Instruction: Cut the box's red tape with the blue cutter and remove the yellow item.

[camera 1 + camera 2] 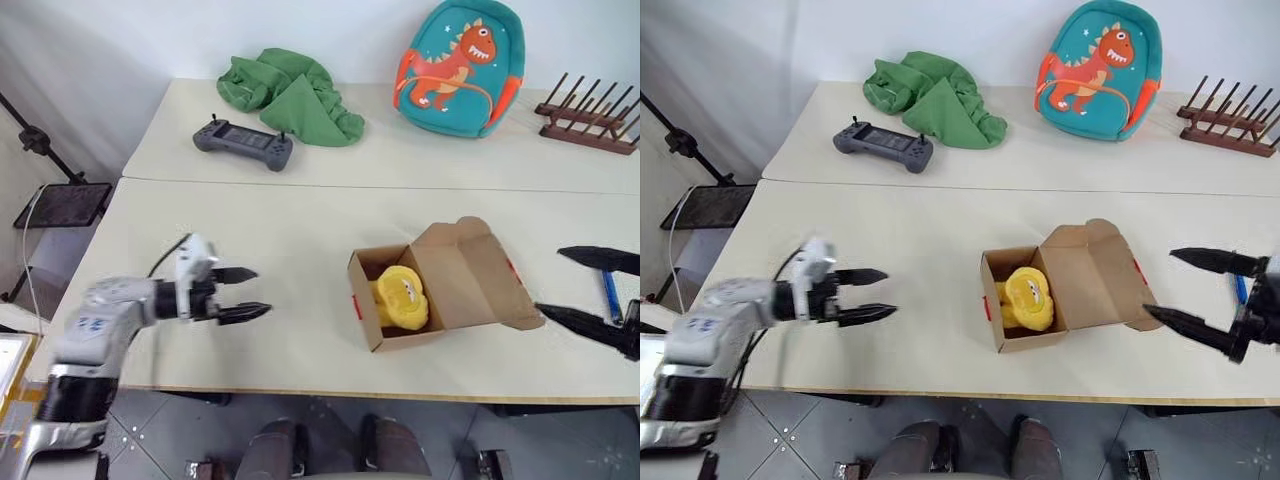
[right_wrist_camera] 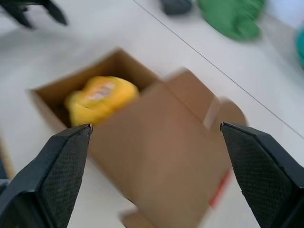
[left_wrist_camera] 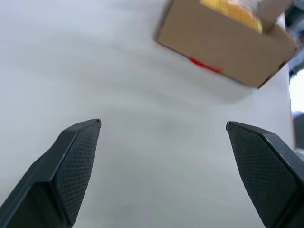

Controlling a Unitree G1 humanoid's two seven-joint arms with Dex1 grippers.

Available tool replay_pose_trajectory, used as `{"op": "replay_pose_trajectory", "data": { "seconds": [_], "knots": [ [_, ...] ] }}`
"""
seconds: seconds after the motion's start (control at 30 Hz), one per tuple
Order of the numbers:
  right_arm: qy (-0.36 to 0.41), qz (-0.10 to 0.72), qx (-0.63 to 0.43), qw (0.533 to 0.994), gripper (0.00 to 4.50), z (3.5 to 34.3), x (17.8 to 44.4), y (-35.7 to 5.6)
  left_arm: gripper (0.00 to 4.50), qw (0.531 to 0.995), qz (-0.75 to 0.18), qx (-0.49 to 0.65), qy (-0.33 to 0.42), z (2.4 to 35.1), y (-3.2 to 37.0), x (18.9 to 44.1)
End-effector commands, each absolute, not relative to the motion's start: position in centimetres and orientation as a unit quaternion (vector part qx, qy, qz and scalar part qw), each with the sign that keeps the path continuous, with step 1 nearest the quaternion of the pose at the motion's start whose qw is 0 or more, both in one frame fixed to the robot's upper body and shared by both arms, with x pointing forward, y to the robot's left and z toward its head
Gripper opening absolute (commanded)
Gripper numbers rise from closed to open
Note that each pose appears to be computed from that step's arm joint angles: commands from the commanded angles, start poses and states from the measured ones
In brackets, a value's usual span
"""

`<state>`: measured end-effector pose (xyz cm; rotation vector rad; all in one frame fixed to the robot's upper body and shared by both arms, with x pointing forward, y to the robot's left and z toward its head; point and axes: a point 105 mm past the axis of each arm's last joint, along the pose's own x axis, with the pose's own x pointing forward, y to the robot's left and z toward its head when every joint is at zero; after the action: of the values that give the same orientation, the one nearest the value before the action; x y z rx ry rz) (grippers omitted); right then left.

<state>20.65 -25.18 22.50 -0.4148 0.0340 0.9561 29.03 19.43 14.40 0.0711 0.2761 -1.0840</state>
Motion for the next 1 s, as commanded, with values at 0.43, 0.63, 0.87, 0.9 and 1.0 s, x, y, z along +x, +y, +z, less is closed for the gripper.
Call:
{"op": "replay_pose_trajectory", "data": {
  "seconds": [0.43,0.63,0.87,0.9,1.0],
  "knots": [
    [-0.014,0.391,-0.234,0.89,4.5,20.6,17.4,-27.0,4.48,0.799,-0.578,0.145,0.083,20.7,15.6,31.0],
    [-0.003,0.341,-0.233,0.911,4.5,19.4,14.2,-28.3,4.48,0.662,-0.7,0.251,0.092,22.6,6.5,31.6],
    [0.024,0.261,-0.226,0.938,4.5,18.1,12.4,-30.2,4.48,0.594,-0.732,0.323,0.078,20.8,-4.5,32.2],
    [0.015,0.248,-0.226,0.942,4.5,18.4,12.3,-30.2,4.48,0.58,-0.742,0.33,0.07,20.5,-5.8,31.6],
    [0.002,0.237,-0.229,0.944,4.5,18.9,12.4,-29.9,4.48,0.567,-0.746,0.344,0.067,19.7,-7.1,31.2]
  ]
}}
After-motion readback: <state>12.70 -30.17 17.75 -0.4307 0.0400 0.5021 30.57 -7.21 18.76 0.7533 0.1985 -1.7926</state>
